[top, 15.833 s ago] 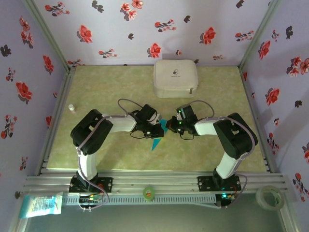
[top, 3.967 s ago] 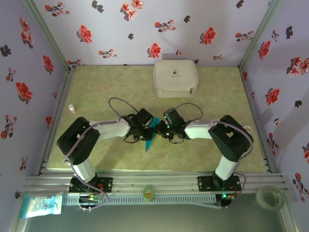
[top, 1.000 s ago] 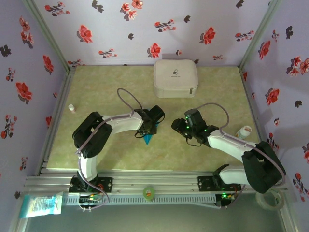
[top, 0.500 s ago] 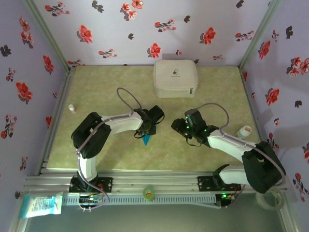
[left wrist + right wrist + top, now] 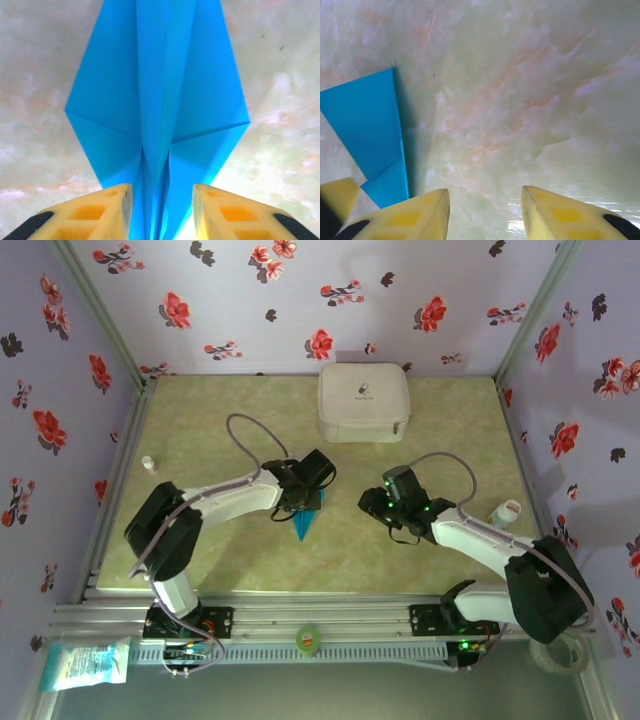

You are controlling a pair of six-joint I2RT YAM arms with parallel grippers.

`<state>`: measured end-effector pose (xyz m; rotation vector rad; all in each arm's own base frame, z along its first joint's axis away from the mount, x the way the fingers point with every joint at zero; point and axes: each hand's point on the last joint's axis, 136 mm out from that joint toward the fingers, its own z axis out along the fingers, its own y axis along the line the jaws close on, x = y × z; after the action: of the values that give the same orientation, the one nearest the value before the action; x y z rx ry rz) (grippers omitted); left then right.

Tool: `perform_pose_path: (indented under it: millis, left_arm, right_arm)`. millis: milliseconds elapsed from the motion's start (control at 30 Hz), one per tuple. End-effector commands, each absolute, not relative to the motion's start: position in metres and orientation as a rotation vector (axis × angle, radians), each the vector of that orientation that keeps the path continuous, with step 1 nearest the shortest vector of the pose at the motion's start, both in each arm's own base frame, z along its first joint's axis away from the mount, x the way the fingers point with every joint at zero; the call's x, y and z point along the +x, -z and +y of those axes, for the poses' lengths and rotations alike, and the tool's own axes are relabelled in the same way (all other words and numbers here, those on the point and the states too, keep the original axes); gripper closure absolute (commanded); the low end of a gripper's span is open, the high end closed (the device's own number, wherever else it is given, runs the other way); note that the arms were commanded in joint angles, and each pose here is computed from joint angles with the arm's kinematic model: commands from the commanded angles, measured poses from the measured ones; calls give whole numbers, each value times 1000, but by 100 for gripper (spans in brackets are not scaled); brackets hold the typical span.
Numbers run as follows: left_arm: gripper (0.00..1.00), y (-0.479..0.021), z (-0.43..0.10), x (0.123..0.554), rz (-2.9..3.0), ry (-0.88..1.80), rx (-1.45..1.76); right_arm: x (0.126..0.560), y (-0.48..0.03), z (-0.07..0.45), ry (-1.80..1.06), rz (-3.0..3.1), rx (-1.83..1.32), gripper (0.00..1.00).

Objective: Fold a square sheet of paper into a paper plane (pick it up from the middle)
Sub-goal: Move a paper plane to the center of the table, then reset both arms

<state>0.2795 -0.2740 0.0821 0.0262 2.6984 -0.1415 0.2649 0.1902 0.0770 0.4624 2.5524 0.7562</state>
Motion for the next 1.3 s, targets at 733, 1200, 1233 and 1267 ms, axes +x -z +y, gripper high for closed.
perform_pose_path:
  millis: [733, 1200, 1233, 1267]
  left_arm:
    - [0, -149, -9, 343, 2122, -240, -161]
    - [0, -117, -7, 393, 1946, -205, 51]
    - [0, -115, -7, 393, 1938, -196, 65]
    - [0, -112, -8, 393, 1923, -178, 78]
  right_arm:
    - [356, -111, -18, 369, 2001, 212, 12]
    - [394, -88, -16, 37, 1916, 167, 1]
    - [398, -88, -24, 68, 1909, 214, 1]
    - [396, -87, -24, 69, 1920, 215, 1]
